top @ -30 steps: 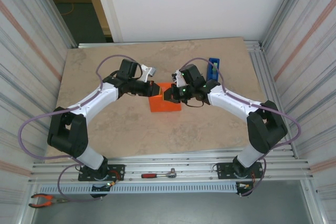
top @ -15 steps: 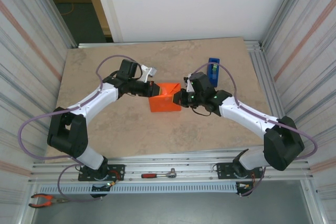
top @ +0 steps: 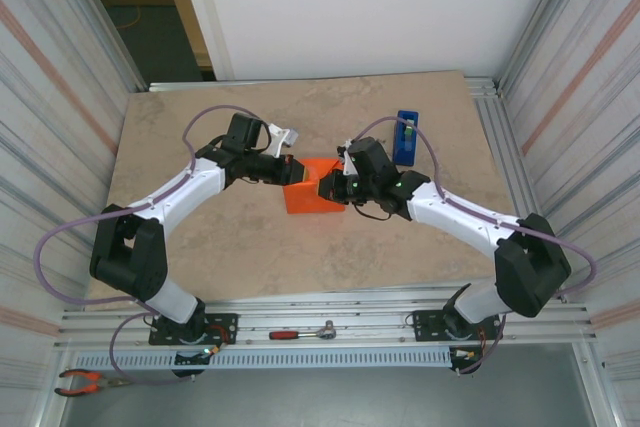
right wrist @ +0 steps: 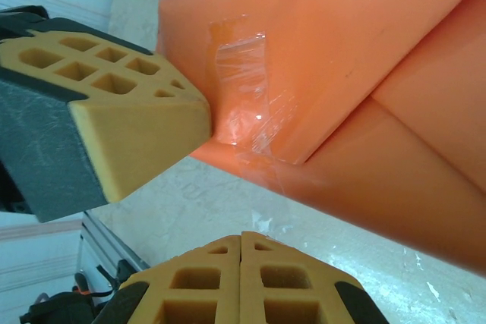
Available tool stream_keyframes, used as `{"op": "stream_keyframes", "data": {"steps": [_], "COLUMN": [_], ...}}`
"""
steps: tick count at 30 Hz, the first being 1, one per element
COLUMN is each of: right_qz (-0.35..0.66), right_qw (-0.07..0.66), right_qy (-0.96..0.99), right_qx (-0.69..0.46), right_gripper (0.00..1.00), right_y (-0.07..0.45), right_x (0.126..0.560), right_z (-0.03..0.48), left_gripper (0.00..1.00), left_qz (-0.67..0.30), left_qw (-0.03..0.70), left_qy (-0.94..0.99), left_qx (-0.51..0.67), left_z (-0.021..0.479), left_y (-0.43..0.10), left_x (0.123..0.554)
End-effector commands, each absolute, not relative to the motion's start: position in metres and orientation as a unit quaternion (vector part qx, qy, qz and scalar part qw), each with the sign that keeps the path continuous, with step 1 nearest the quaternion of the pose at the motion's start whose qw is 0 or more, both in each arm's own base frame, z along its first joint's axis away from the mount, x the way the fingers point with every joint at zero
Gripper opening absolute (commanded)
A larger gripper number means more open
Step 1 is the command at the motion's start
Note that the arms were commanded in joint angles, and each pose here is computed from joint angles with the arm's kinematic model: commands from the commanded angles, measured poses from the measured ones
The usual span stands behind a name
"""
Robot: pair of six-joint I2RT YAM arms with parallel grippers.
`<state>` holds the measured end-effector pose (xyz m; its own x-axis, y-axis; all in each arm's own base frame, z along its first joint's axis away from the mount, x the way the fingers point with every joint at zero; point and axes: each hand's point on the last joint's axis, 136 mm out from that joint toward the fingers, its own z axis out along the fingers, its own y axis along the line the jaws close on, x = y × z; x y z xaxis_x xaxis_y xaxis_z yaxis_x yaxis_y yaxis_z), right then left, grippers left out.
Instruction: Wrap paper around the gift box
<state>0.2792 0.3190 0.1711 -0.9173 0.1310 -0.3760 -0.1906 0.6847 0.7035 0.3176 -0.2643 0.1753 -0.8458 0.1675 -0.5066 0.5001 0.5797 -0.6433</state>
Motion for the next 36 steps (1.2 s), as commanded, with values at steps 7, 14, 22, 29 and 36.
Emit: {"op": "stream_keyframes", "data": {"steps": [7, 14, 22, 29, 36], "right_qz": [0.395, 0.397, 0.4, 0.385, 0.376], "right_qw": [0.218, 0.246, 0.231, 0.225, 0.221], "right_qy": [0.893, 0.884, 0.887, 0.894, 0.899], "right_qx": [-0.004, 0.017, 0.02, 0.044, 0.03], "right_gripper": [0.0, 0.0, 0.0, 0.0, 0.0], "right_y": [0.332, 0.336, 0.328, 0.287, 0.269], "right_x": [0.299, 0.317, 0.308, 0.288, 0.274], "right_z": [0.167, 0.16, 0.161, 0.154, 0.147], "left_gripper": [0.0, 0.0, 0.0, 0.17, 0.58], "left_qz": [-0.393, -0.394, -0.407, -0.464, -0.537], "left_qw": [0.155, 0.154, 0.161, 0.205, 0.286], "left_qy": [0.888, 0.888, 0.881, 0.846, 0.785], "left_qx": [0.18, 0.18, 0.181, 0.163, 0.117], "left_z": [0.146, 0.145, 0.156, 0.209, 0.281], "left_y": [-0.254, -0.254, -0.258, -0.265, -0.247], "left_x": [0.3, 0.3, 0.301, 0.319, 0.346]}}
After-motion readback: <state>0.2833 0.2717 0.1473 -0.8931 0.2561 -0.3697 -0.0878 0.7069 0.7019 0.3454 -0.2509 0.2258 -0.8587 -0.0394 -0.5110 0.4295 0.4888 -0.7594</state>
